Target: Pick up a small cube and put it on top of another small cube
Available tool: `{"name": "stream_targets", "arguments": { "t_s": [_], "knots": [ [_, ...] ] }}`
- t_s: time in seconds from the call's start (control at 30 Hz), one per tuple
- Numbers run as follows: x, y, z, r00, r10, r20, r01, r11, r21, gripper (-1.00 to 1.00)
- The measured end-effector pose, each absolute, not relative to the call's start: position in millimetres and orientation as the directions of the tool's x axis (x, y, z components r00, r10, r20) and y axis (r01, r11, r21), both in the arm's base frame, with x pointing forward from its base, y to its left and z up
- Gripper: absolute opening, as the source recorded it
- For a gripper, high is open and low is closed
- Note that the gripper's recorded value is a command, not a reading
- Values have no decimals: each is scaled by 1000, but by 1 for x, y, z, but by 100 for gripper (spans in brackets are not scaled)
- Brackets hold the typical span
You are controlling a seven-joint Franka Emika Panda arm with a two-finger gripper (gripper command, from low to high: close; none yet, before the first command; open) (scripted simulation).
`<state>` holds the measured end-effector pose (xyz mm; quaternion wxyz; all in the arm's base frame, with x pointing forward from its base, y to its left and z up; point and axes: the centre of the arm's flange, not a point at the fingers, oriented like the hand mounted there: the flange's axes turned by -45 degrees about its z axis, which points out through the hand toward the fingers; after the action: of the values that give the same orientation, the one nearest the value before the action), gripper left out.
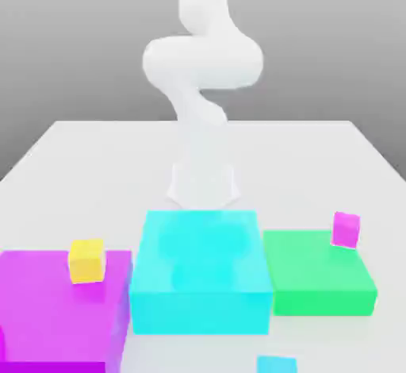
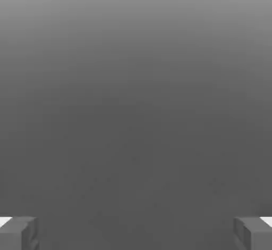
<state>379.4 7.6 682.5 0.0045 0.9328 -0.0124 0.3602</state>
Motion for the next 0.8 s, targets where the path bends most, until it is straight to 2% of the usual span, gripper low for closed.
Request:
{"name": "stream_targets", "arguments": {
  "t_s": [0.2,0.4,0.6,0.8],
  "knots": [
    [450,25,602,833,-34,552,-55,-998,21,0],
    [502,41,509,904,-48,425,-70,-997,35,0],
    [534,59,408,955,-62,289,-76,-996,37,0],
    [544,77,303,986,-78,148,-83,-996,25,0]
  ]
}}
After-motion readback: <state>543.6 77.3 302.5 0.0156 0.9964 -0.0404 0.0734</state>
